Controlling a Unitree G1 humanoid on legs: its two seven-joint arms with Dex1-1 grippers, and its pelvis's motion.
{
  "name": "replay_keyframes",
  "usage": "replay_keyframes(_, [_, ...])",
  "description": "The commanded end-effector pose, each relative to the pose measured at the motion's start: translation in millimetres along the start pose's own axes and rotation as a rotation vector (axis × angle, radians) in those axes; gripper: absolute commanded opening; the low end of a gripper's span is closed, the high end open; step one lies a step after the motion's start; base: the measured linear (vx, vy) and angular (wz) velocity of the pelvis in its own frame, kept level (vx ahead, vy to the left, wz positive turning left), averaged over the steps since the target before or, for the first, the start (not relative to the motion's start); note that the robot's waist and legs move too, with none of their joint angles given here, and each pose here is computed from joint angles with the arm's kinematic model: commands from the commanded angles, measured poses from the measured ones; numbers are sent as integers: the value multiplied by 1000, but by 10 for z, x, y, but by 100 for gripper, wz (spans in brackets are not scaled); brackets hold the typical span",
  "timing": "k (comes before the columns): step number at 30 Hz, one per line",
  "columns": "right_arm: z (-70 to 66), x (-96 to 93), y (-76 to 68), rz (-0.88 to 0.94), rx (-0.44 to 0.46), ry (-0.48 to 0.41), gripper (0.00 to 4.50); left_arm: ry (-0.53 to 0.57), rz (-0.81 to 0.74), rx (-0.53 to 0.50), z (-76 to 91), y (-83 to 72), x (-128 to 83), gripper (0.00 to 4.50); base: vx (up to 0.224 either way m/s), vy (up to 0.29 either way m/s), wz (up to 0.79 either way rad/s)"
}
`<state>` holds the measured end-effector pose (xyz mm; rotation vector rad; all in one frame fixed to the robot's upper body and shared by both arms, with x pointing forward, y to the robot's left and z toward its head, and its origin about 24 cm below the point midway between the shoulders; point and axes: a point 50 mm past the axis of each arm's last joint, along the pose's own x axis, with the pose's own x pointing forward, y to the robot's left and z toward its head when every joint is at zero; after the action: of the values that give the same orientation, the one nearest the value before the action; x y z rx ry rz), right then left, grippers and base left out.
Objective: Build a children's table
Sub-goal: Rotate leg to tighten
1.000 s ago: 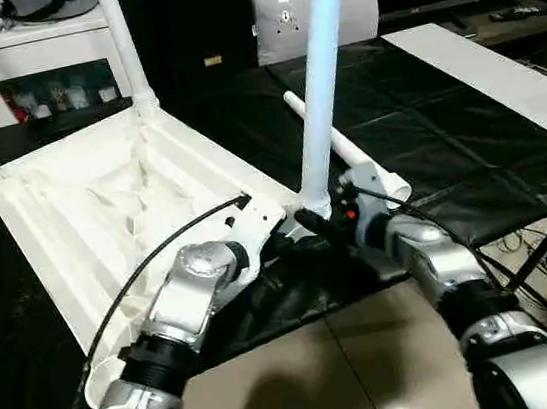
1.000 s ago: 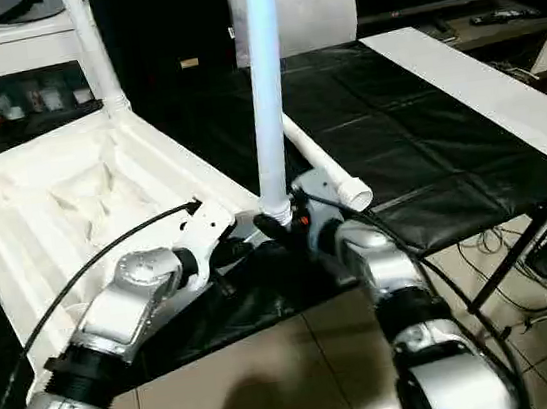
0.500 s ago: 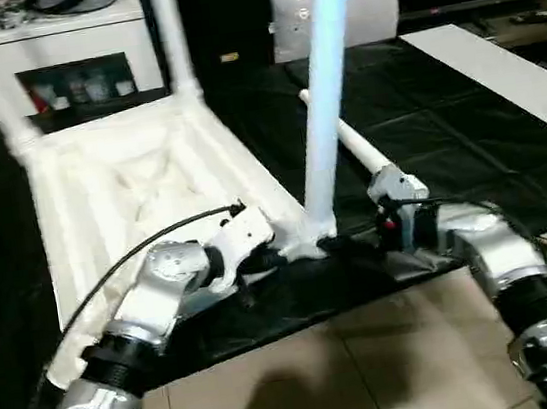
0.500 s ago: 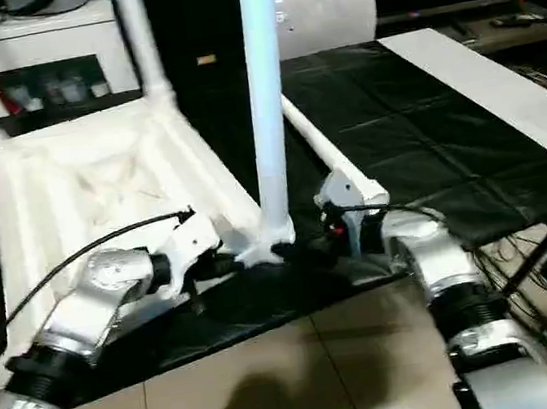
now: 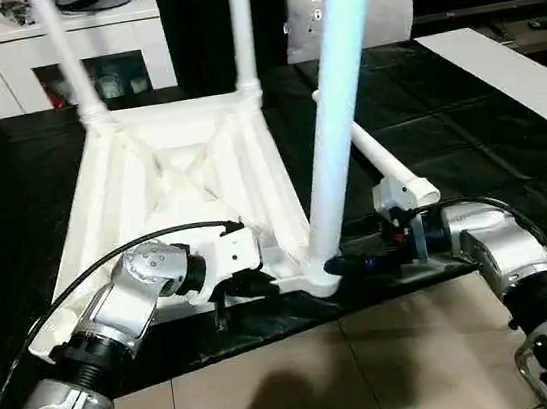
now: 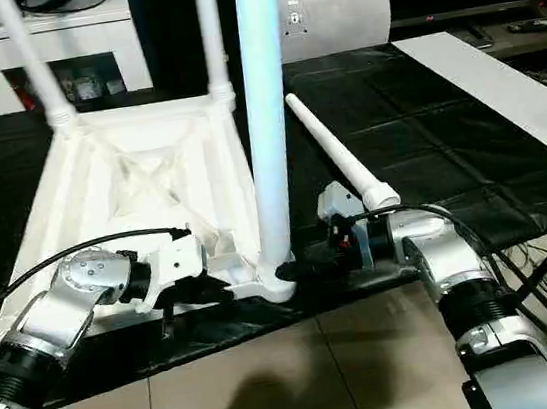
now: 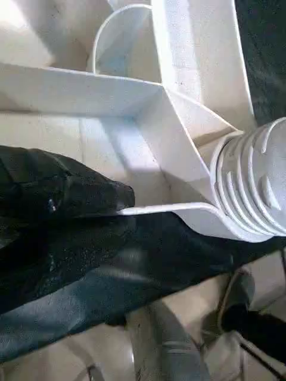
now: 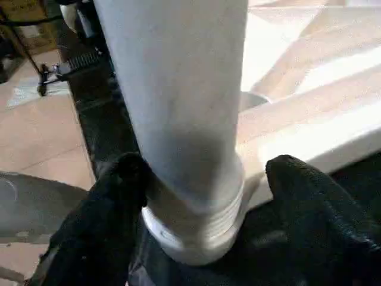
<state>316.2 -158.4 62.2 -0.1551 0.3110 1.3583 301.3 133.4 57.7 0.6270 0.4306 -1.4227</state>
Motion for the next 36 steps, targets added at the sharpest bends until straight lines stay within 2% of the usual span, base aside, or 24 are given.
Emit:
replay_keyframes(1, [83, 33, -16, 14, -26, -16, 310, 37, -127, 27, -29, -137, 130, 0, 0, 0, 0])
replay_keyframes(3, [94, 62, 2, 34, -25, -21, 282, 34, -131, 30, -23, -142, 138, 0, 0, 0, 0])
replay_keyframes(8, [88, 86, 31, 70, -9, -25, 250, 33, -135, 29, -27, -143, 140, 0, 0, 0, 0])
replay_keyframes(9, [84, 88, 39, 77, -3, -24, 230, 34, -135, 29, -30, -143, 138, 0, 0, 0, 0])
replay_keyframes(13, [48, 75, 73, 107, 32, -23, 215, 31, -132, 15, -39, -145, 135, 0, 0, 0, 0])
replay_keyframes(18, [19, 90, 125, 123, 83, -50, 205, 0, -98, -60, -32, -135, 153, 0, 0, 0, 0])
replay_keyframes(21, [-16, 209, 150, 54, 147, -56, 204, -31, 8, -163, 5, -74, 183, 0, 0, 0, 0])
replay_keyframes(27, [-40, 577, -17, -319, 223, -34, 204, -100, 320, -401, 147, 159, 280, 0, 0, 0, 0])
replay_keyframes(31, [-28, 735, -99, -485, 284, -28, 201, -103, 456, -435, 235, 254, 365, 0, 0, 0, 0])
replay_keyframes(33, [-21, 753, -120, -520, 292, -34, 201, -100, 484, -441, 251, 272, 380, 0, 0, 0, 0])
replay_keyframes(34, [-4, 767, -132, -534, 303, -67, 201, -101, 521, -445, 279, 295, 398, 0, 0, 0, 0])
replay_keyframes(36, [2, 771, -132, -533, 313, -83, 268, -104, 536, -448, 295, 302, 405, 0, 0, 0, 0])
